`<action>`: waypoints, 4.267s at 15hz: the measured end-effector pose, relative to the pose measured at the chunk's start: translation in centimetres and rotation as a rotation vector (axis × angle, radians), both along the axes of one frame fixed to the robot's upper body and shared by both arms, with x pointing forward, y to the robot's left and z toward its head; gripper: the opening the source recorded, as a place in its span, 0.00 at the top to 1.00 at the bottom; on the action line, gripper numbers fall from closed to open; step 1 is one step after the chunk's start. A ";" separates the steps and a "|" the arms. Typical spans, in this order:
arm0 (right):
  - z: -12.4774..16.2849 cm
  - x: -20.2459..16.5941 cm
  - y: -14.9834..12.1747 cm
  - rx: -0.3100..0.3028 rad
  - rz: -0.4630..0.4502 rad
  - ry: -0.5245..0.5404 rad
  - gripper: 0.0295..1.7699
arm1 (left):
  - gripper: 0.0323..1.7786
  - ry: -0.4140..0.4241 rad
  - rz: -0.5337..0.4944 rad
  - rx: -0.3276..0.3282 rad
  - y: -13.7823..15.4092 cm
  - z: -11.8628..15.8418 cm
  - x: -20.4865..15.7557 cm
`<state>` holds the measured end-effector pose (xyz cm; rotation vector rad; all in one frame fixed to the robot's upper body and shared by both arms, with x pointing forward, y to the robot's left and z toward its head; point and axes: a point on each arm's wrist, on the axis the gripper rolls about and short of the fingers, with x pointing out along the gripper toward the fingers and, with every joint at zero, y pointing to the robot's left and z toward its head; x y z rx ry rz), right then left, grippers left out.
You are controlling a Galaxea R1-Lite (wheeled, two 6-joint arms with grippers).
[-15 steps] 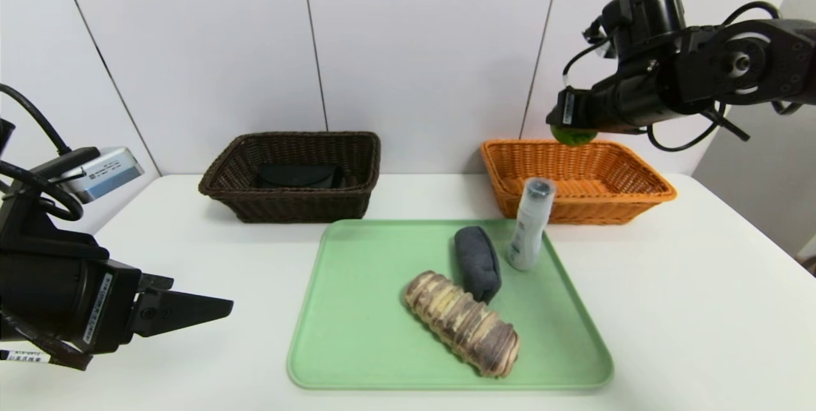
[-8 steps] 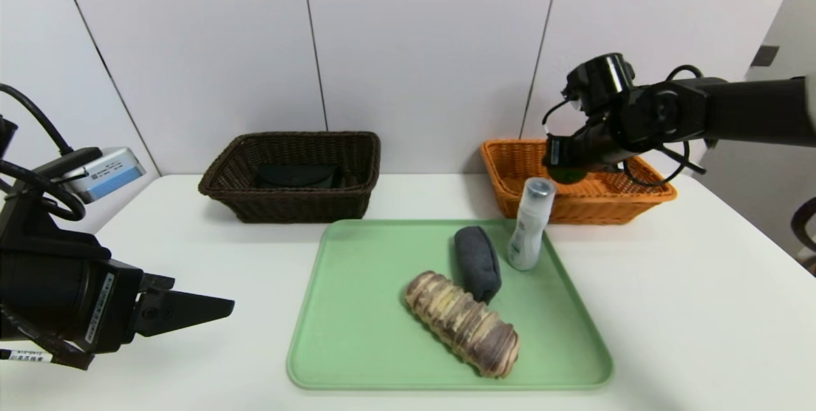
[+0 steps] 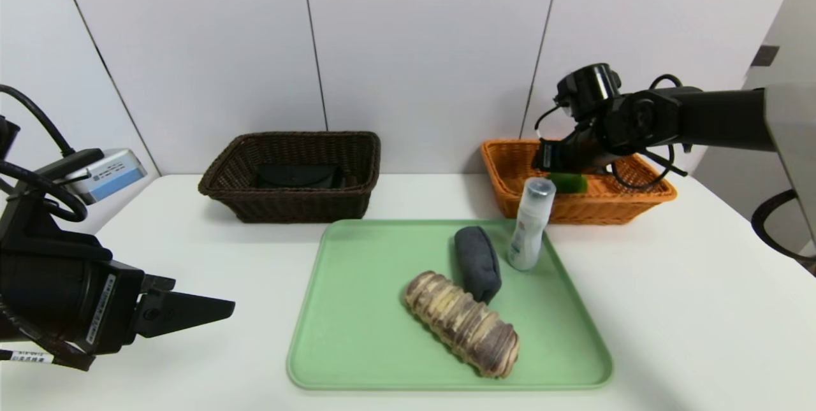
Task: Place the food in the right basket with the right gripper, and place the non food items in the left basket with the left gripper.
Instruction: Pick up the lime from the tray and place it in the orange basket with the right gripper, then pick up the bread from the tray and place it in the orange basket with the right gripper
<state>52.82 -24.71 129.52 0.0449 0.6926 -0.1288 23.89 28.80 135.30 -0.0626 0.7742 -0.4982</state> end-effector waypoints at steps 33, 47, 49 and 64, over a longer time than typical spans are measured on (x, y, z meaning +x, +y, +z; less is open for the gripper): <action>10.2 -24.4 14.6 0.039 0.763 -0.013 0.04 | 0.05 -0.008 -0.013 -0.001 -0.2 0.1 -0.1; -1.3 -20.3 19.9 -0.126 0.752 0.294 0.04 | 0.05 -0.020 -0.013 -0.005 -0.2 0.2 0.0; -2.3 -19.9 20.2 -0.137 0.747 0.315 0.04 | 0.05 -0.019 -0.013 -0.004 -0.2 0.1 0.0; -3.4 -18.8 20.2 -0.133 0.721 0.315 0.60 | 0.05 -0.020 -0.012 -0.004 -0.2 0.1 -0.1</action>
